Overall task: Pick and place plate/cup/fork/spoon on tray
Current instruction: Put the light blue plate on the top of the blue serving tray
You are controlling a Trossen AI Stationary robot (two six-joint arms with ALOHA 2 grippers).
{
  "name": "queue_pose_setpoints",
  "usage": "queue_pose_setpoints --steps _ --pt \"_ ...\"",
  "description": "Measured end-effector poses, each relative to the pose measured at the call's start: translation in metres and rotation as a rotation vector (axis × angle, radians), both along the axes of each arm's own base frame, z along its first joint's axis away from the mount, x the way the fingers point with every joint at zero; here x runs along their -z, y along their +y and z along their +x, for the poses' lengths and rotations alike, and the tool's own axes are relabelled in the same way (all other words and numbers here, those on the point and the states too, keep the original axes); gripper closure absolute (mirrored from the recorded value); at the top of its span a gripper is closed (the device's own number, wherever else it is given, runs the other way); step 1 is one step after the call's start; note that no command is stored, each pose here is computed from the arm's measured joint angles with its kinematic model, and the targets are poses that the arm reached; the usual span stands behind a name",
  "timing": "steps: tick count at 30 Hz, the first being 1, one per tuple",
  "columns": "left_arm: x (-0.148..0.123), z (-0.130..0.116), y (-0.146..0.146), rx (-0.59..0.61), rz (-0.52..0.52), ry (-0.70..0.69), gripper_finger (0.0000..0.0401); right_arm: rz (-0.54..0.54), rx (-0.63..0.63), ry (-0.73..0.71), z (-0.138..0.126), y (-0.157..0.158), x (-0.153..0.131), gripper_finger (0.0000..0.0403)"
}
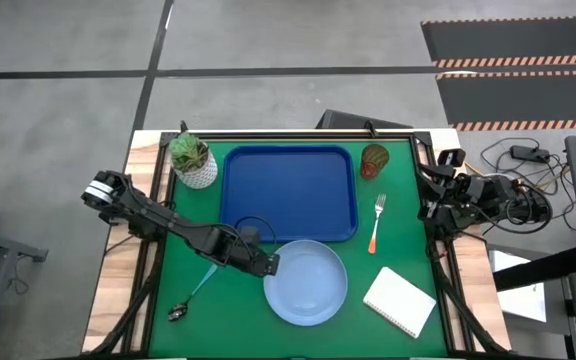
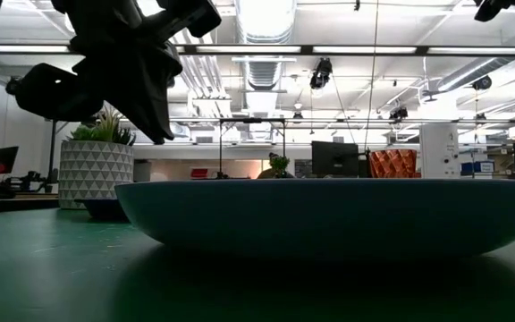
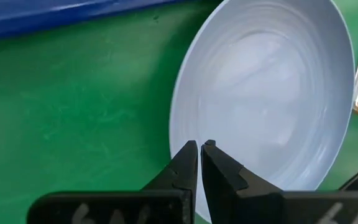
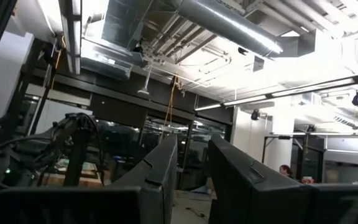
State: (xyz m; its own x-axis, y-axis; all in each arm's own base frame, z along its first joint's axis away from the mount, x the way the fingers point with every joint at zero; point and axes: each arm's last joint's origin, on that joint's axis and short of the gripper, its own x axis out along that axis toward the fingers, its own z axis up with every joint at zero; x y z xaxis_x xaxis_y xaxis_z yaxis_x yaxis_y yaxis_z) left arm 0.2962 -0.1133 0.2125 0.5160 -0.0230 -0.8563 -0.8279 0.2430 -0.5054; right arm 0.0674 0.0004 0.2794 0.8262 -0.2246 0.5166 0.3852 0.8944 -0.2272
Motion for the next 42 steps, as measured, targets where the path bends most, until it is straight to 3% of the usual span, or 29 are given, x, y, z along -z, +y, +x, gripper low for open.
queue_pose_setpoints --steps 6,12,17,22,42 --pt "0.013 0.011 -0.004 0.114 0.082 -0.024 0.0354 0.001 0.001 -0.001 0.000 0.000 0.000 0.0321" --pt "0.028 0.014 -0.004 0.131 0.121 0.032 0.0274 0.004 0.006 0.001 0.000 0.000 0.000 0.0321" --pt "0.032 0.015 -0.003 0.113 0.171 0.033 0.0233 0.004 0.007 0.002 0.000 0.000 0.000 0.0321" --pt "0.032 0.015 -0.001 0.087 0.224 0.019 0.0231 0.005 0.006 0.003 0.000 0.000 0.000 0.0321" --pt "0.054 0.024 -0.005 0.107 0.235 0.000 0.0256 0.003 0.007 0.025 0.003 0.000 0.002 0.0321"
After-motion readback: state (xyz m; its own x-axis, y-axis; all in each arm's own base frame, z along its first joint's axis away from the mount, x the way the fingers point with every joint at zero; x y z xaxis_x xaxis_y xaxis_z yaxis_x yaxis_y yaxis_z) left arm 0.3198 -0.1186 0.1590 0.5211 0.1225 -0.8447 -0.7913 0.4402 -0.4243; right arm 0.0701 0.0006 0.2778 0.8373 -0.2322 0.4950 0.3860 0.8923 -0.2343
